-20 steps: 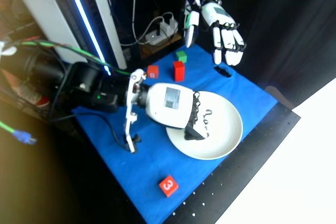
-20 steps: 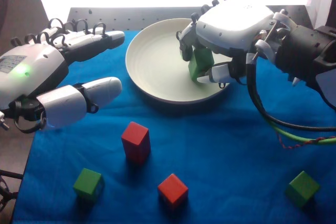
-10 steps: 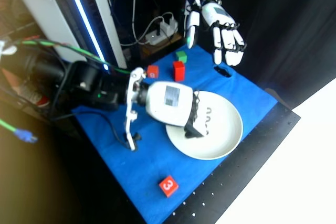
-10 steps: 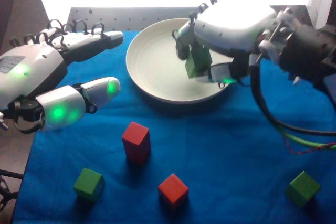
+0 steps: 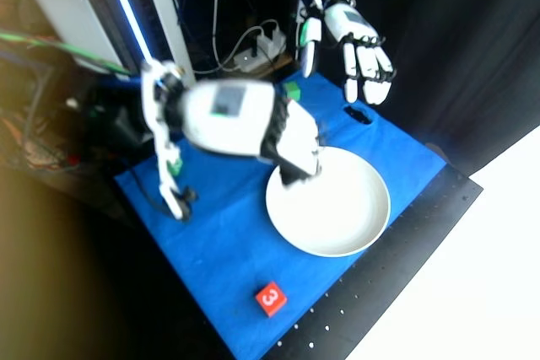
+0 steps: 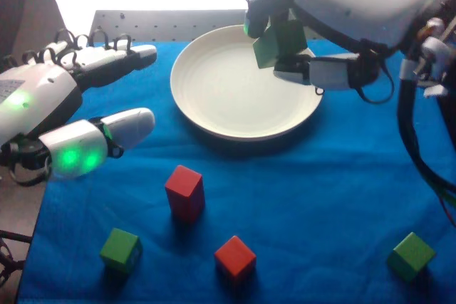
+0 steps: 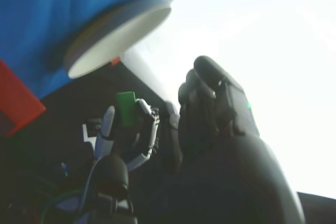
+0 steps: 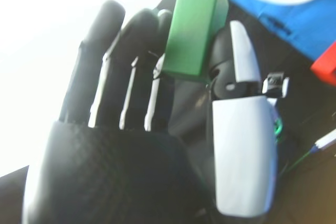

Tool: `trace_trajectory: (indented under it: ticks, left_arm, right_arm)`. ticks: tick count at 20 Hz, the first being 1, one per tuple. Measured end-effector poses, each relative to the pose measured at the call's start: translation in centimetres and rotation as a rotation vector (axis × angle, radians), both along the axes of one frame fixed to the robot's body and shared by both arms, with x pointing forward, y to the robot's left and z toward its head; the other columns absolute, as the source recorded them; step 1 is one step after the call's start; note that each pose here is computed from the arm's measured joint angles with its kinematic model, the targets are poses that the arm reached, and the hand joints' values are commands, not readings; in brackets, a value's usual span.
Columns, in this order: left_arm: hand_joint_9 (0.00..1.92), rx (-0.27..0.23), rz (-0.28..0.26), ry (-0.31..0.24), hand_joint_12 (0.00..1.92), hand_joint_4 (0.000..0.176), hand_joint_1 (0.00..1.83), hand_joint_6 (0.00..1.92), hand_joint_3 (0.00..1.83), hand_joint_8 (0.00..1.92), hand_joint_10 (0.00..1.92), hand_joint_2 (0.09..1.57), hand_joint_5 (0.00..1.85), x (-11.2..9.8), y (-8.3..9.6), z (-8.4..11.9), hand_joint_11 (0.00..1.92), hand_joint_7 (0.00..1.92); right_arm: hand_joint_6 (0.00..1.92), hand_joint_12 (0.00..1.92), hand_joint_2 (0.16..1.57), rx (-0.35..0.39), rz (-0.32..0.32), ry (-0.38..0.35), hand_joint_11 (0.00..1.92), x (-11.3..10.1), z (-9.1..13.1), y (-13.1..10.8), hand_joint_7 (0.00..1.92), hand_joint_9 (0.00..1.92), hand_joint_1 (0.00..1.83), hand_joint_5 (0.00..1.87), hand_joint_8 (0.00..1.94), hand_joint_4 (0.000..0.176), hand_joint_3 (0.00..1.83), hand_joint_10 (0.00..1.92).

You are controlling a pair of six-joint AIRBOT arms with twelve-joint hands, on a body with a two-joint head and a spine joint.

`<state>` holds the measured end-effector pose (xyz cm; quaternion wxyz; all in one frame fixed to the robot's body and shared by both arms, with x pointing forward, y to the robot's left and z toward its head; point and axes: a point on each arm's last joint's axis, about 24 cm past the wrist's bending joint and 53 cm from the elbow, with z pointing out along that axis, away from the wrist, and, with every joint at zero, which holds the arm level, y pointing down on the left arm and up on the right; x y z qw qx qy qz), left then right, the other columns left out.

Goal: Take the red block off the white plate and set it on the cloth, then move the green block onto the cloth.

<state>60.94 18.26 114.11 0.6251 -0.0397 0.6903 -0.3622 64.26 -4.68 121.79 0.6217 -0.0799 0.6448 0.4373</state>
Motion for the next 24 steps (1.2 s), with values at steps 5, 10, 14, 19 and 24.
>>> trace_trajectory:
  ticks: [5,10,14,19,24]
  left_arm:
    - [0.29,-0.003,0.022,-0.008,0.93,0.119,0.15,0.0,0.0,0.0,0.0,1.29,0.33,0.1,0.8,0.3,0.0,0.25]
    - [0.3,-0.001,0.026,0.001,0.94,0.101,0.13,0.0,0.0,0.0,0.0,1.29,0.34,-0.2,1.0,-0.1,0.0,0.25]
    - [0.32,-0.001,0.033,0.008,0.98,0.096,0.15,0.0,0.0,0.0,0.01,1.29,0.35,-0.3,1.2,-0.3,0.0,0.26]
    - [0.3,-0.005,0.034,0.001,0.91,0.091,0.16,0.0,0.0,0.0,0.0,1.3,0.33,-0.3,1.2,-0.1,0.0,0.25]
    - [0.31,-0.008,0.035,-0.002,0.9,0.108,0.15,0.0,0.0,0.0,0.0,1.3,0.33,-0.3,1.2,0.0,0.0,0.27]
  right_arm:
    - [0.77,1.91,1.09,0.005,-0.028,-0.018,0.41,-2.4,-0.1,-3.0,1.08,0.8,1.27,1.02,1.06,0.0,0.0,1.41]
    - [0.47,1.92,1.09,0.028,-0.025,-0.021,0.61,-4.7,-0.7,-3.6,0.99,0.79,1.28,1.16,1.26,0.0,0.0,1.78]
    - [0.4,1.92,1.08,0.03,-0.016,0.04,0.78,-5.5,-2.8,-4.0,1.23,0.84,1.31,1.24,0.83,0.0,0.0,1.63]
    - [0.24,1.89,1.1,0.015,-0.031,0.125,0.79,-6.4,-5.7,-4.8,1.17,0.89,1.31,1.32,0.95,0.0,0.0,1.49]
    - [0.62,1.92,1.13,0.012,-0.057,0.186,0.83,-6.5,-7.4,-5.7,0.9,0.85,1.26,1.06,1.49,0.0,0.0,1.77]
